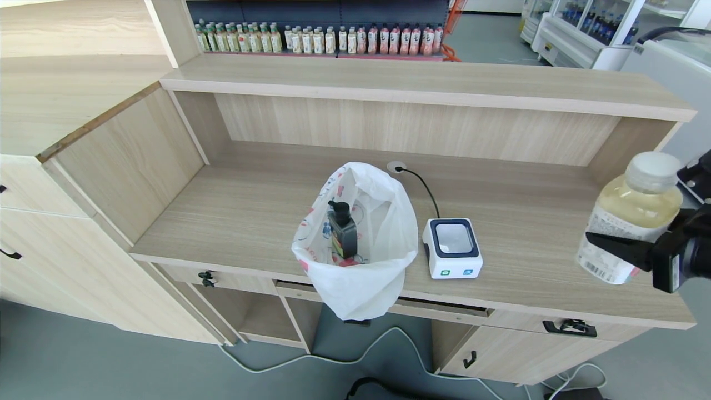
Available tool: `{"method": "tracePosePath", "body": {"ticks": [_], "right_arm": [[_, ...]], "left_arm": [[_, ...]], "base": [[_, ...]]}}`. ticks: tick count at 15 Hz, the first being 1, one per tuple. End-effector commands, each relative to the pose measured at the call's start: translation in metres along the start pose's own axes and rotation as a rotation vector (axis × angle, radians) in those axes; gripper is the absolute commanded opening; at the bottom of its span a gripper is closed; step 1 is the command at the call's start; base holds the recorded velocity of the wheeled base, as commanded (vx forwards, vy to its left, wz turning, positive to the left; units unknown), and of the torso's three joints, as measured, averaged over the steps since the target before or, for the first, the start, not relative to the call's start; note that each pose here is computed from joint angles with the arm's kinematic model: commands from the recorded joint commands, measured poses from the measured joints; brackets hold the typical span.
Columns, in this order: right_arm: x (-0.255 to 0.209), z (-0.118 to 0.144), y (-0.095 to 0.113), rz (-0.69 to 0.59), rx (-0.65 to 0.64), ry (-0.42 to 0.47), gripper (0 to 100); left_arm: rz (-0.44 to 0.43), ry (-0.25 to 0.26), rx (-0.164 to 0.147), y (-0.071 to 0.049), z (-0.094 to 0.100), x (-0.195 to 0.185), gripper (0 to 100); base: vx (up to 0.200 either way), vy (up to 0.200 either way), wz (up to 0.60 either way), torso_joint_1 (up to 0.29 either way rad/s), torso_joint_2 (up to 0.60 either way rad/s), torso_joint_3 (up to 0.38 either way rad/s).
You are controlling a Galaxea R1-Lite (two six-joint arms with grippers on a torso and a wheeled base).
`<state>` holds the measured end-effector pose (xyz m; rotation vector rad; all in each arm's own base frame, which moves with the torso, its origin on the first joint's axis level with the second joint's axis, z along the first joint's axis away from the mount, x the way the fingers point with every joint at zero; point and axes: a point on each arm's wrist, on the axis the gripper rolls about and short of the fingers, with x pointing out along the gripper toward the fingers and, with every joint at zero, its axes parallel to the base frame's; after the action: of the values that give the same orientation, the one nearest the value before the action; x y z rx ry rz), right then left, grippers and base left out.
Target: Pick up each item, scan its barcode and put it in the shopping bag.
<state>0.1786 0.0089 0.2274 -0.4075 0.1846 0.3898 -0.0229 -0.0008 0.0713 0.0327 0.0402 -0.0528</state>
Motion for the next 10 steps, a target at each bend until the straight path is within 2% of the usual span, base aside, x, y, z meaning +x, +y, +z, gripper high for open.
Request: {"method": "tracePosePath", "body": {"ticks": [1, 3, 6, 10], "right_arm": [[-0.009, -0.007, 0.009, 0.126, 0.096, -0.05, 0], [-0.001, -0.008, 0.01, 0.153, 0.168, -0.076, 0], [0.029, -0.003, 0.002, 0.148, 0.331, -0.179, 0], [0.046, -0.006, -0.002, 0.15, 0.347, -0.183, 0]], "left_arm": [[0.0, 0.002, 0.0, 0.0, 0.0, 0.0, 100], [0.0, 0.002, 0.0, 0.0, 0.0, 0.0, 100], [0.0, 0.002, 0.0, 0.0, 0.0, 0.0, 100], [0.0, 0.002, 0.0, 0.0, 0.0, 0.0, 100]], "base": [[0.0, 0.0, 0.0, 0.0, 0.0, 0.0], [0.0, 0.0, 0.0, 0.0, 0.0, 0.0], [0.0, 0.0, 0.0, 0.0, 0.0, 0.0], [0.0, 0.0, 0.0, 0.0, 0.0, 0.0]]}}
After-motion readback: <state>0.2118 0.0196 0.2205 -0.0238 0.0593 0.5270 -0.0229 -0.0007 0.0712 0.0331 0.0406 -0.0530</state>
